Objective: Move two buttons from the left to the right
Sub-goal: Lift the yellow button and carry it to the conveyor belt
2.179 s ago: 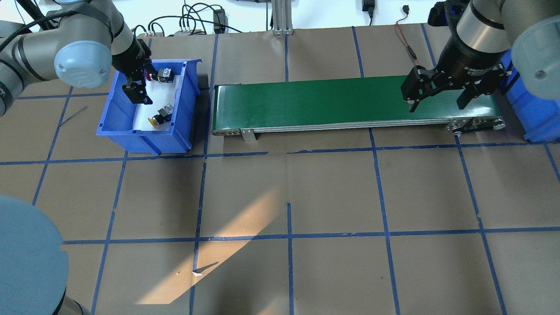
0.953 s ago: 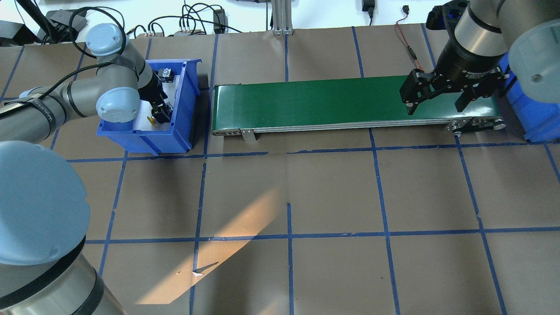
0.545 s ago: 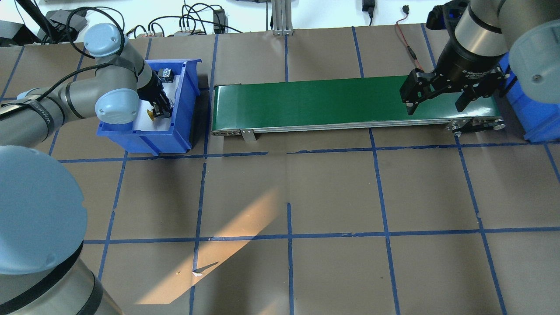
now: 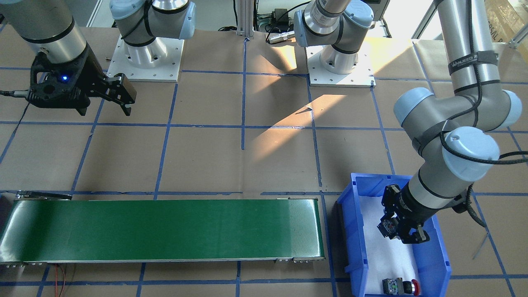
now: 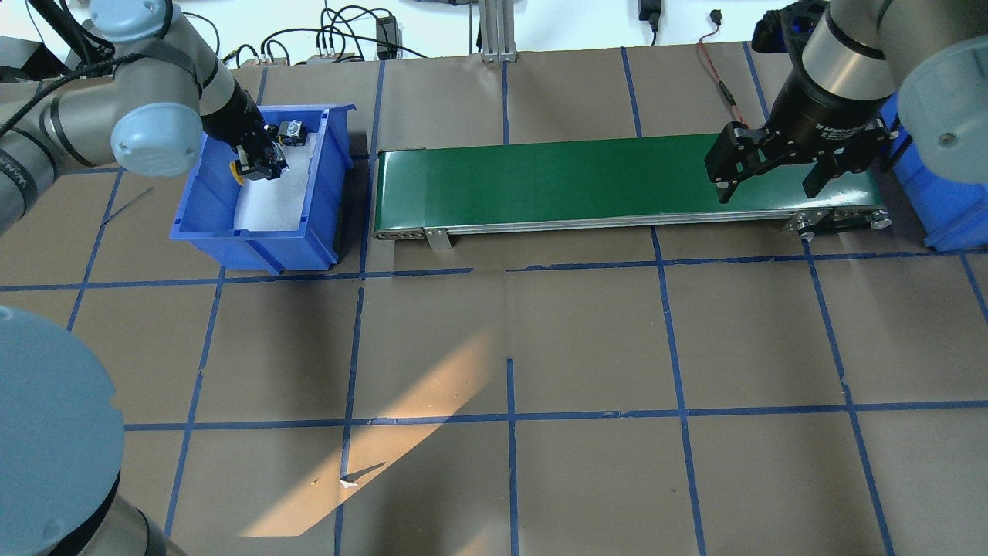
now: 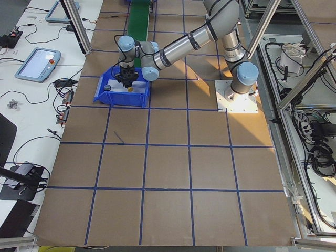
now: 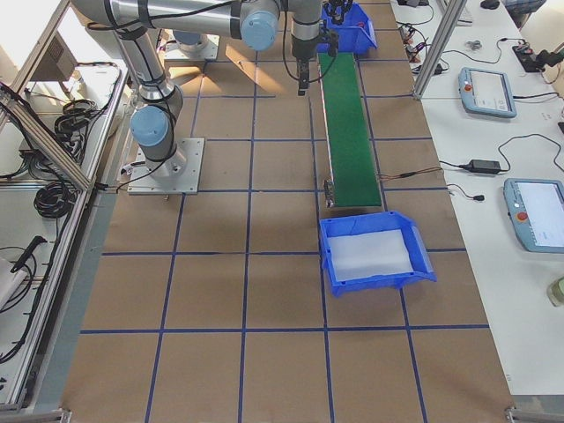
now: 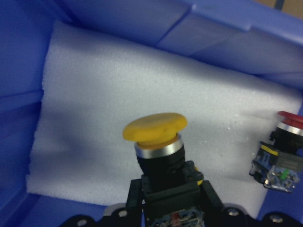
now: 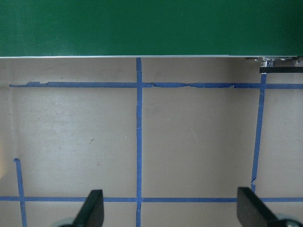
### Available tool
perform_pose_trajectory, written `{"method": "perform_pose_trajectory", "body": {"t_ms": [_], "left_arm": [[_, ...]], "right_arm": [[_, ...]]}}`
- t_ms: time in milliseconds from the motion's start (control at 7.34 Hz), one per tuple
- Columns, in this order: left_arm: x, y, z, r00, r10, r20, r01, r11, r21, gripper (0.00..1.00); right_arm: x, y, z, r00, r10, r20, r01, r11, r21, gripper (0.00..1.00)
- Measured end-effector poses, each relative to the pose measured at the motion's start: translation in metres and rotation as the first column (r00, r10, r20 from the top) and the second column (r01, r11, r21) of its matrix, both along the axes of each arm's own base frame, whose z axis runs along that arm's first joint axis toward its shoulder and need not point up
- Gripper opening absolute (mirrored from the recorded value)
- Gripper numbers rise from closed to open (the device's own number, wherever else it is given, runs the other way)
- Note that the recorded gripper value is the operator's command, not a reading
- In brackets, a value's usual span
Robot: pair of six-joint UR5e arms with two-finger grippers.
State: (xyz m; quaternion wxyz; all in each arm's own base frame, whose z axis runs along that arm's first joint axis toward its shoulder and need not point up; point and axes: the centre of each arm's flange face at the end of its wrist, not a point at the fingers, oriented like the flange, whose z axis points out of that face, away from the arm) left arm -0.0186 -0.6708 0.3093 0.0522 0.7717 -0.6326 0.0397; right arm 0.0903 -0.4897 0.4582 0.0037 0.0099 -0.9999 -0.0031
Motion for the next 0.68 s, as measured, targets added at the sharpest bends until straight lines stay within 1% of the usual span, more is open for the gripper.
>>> {"method": "perform_pose_trajectory", "body": {"t_ms": [136,272,409,545,681], "left_arm": [[-0.009,-0.003,0.025,0.998,-0.069,0.006,0.069,0.998,-0.001,0.25],[-0.027,-0.002,0.044,0.983,-0.181,0.019,0.182,0.983,-0.006,0.27],[-0.052,0.003,0.056,0.944,-0.327,0.035,0.327,0.945,-0.004,0.29],[-0.078,0.01,0.063,0.876,-0.48,0.05,0.481,0.877,0.005,0.29],[-0.105,0.017,0.066,0.782,-0.621,0.061,0.621,0.784,0.017,0.29]], "right_arm": [[0.0,0.0,0.0,1.0,0.0,0.0,0.0,1.0,0.0,1.0],[0.0,0.0,0.0,1.0,0.0,0.001,0.0,1.0,0.001,1.0],[0.0,0.0,0.0,1.0,0.0,0.001,0.0,1.0,0.001,1.0],[0.0,0.0,0.0,1.0,0.0,0.001,0.0,1.0,0.001,1.0],[0.0,0.0,0.0,1.0,0.0,0.0,0.0,1.0,0.001,1.0]]}}
